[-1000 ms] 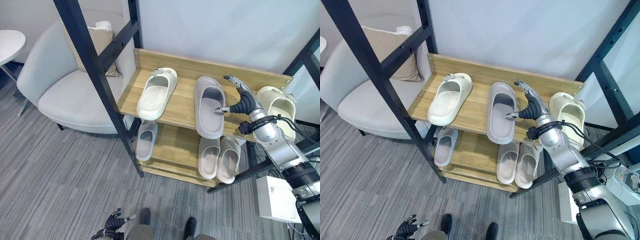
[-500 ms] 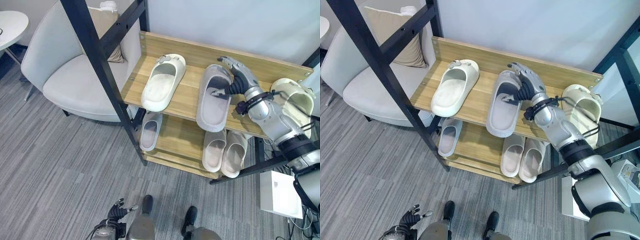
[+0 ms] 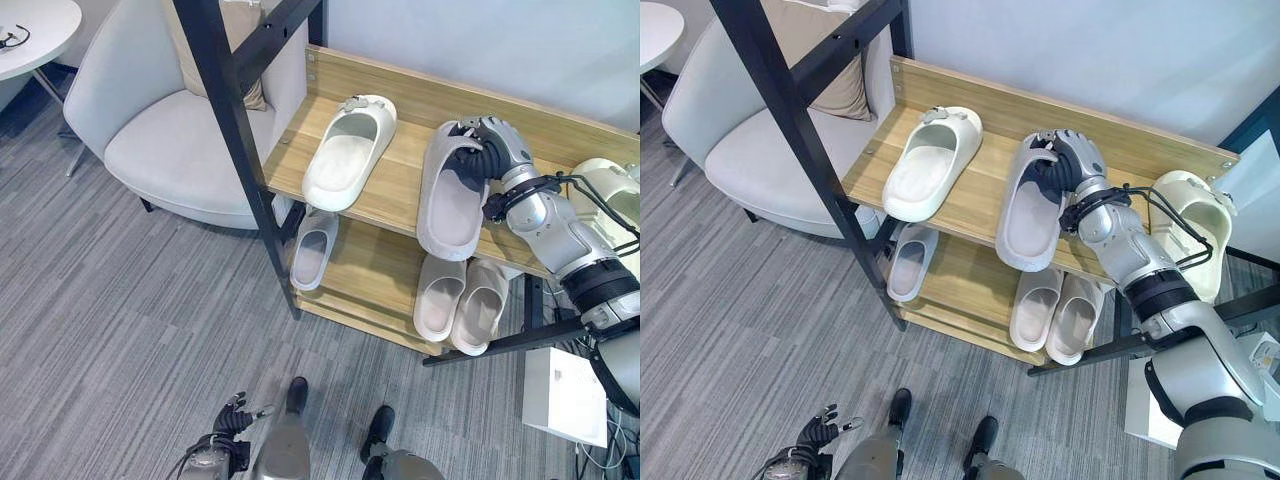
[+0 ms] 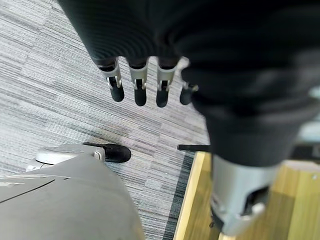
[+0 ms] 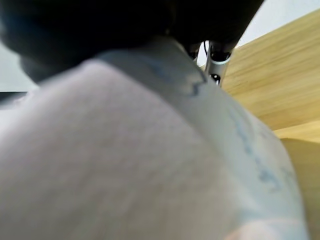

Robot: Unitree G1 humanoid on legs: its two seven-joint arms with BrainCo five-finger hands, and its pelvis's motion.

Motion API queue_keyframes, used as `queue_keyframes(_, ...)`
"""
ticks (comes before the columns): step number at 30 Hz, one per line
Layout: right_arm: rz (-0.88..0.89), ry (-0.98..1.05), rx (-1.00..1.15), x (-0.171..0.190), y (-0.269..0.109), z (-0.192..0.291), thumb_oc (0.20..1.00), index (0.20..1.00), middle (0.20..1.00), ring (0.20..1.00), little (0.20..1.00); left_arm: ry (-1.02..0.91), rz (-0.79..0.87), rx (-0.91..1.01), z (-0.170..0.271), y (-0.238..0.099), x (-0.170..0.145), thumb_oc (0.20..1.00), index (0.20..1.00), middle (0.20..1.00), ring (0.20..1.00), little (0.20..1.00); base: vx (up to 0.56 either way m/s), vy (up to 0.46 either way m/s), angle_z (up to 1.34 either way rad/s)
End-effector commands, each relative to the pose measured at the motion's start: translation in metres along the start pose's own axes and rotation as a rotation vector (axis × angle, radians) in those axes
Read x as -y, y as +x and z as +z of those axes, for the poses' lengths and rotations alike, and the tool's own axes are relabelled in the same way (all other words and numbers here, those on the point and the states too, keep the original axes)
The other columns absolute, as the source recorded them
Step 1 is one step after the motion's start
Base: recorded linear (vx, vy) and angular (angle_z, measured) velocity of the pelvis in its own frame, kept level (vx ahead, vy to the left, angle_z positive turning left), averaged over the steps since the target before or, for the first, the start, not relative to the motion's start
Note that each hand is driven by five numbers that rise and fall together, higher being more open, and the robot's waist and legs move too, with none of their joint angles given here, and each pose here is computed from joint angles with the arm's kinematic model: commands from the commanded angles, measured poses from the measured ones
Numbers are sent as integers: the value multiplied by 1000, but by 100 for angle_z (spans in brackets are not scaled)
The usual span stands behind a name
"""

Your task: Arrange the slippers neatly on the shoe rack.

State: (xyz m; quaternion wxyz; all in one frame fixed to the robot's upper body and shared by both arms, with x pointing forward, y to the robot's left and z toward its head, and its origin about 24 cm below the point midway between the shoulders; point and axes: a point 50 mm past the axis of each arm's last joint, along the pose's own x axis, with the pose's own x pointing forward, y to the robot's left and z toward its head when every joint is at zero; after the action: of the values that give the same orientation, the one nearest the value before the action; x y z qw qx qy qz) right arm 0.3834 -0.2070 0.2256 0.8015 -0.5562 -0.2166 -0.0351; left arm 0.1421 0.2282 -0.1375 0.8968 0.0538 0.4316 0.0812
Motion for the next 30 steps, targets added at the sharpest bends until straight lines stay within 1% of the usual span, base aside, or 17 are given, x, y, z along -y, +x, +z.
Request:
queue_keyframes(1, -72, -118, 22, 20, 7, 5, 200, 200, 200, 200, 200, 17, 31, 72, 24, 7, -9, 1000, 1000, 1000, 1000, 1000, 0, 0, 0)
queue_keyframes(2, -72, -117, 19, 20, 6, 5, 200, 200, 200, 200, 200, 20, 31, 71, 24, 7, -9, 1000, 1000, 1000, 1000, 1000, 0, 0, 0)
queue_keyframes(3, -186, -4, 55, 28, -3, 12, 200, 200, 200, 200, 200, 8, 37, 79, 26, 7, -9, 1000, 1000, 1000, 1000, 1000, 8, 11, 4)
queue_keyframes(4, -186, -4, 55, 28, -3, 12, 200, 200, 200, 200, 200, 9, 37, 79, 26, 7, -9, 1000, 1000, 1000, 1000, 1000, 27, 9, 10)
queue_keyframes(5, -345, 165, 150, 46, -15, 33, 200, 200, 200, 200, 200, -13, 53, 73, 23, 6, -10, 1000, 1000, 1000, 1000, 1000, 12, 2, 8)
queue_keyframes(6, -346, 165, 147, 46, -16, 32, 200, 200, 200, 200, 200, -10, 54, 73, 23, 6, -10, 1000, 1000, 1000, 1000, 1000, 25, -1, 12)
queue_keyframes(9, -433, 399, 255, 50, -39, 53, 200, 200, 200, 200, 200, -24, 61, 40, 11, 2, -9, 1000, 1000, 1000, 1000, 1000, 4, 0, 1)
queue_keyframes(11, -473, 410, 303, 58, -47, 61, 200, 200, 200, 200, 200, -28, 65, 30, 8, 2, -9, 1000, 1000, 1000, 1000, 1000, 9, -2, -2)
queue_keyframes(13, -524, 490, 412, 63, -73, 78, 200, 200, 200, 200, 200, -33, 70, 7, 1, 0, -7, 1000, 1000, 1000, 1000, 1000, 13, -1, -4)
queue_keyframes(14, -523, 490, 408, 63, -75, 77, 200, 200, 200, 200, 200, -30, 70, 5, 1, 0, -8, 1000, 1000, 1000, 1000, 1000, 14, -9, -5)
queue_keyframes(15, -540, 576, 493, 66, -89, 91, 200, 200, 200, 200, 200, -24, 74, -14, -4, -1, -6, 1000, 1000, 1000, 1000, 1000, 9, -7, -8)
queue_keyframes(17, -540, 638, 543, 67, -96, 99, 200, 200, 200, 200, 200, -32, 75, -10, -5, -2, -5, 1000, 1000, 1000, 1000, 1000, 6, -7, -17)
queue_keyframes(18, -526, 700, 638, 70, -108, 112, 200, 200, 200, 200, 200, -32, 76, -24, -10, -3, -5, 1000, 1000, 1000, 1000, 1000, 6, -6, -16)
queue_keyframes(19, -525, 700, 636, 70, -109, 112, 200, 200, 200, 200, 200, -32, 76, -26, -10, -4, -5, 1000, 1000, 1000, 1000, 1000, 9, -3, -11)
queue_keyframes(20, -489, 758, 729, 72, -120, 126, 200, 200, 200, 200, 200, -34, 78, -34, -13, -4, -4, 1000, 1000, 1000, 1000, 1000, 6, -3, -5)
queue_keyframes(24, -398, 897, 911, 74, -143, 153, 200, 200, 200, 200, 200, -42, 89, -60, -22, -7, -2, 1000, 1000, 1000, 1000, 1000, 2, -2, -4)
queue_keyframes(30, -72, 1199, 1065, 55, -148, 186, 200, 200, 200, 200, 200, -59, 101, -69, -25, -8, 1, 1000, 1000, 1000, 1000, 1000, 0, 1, -1)
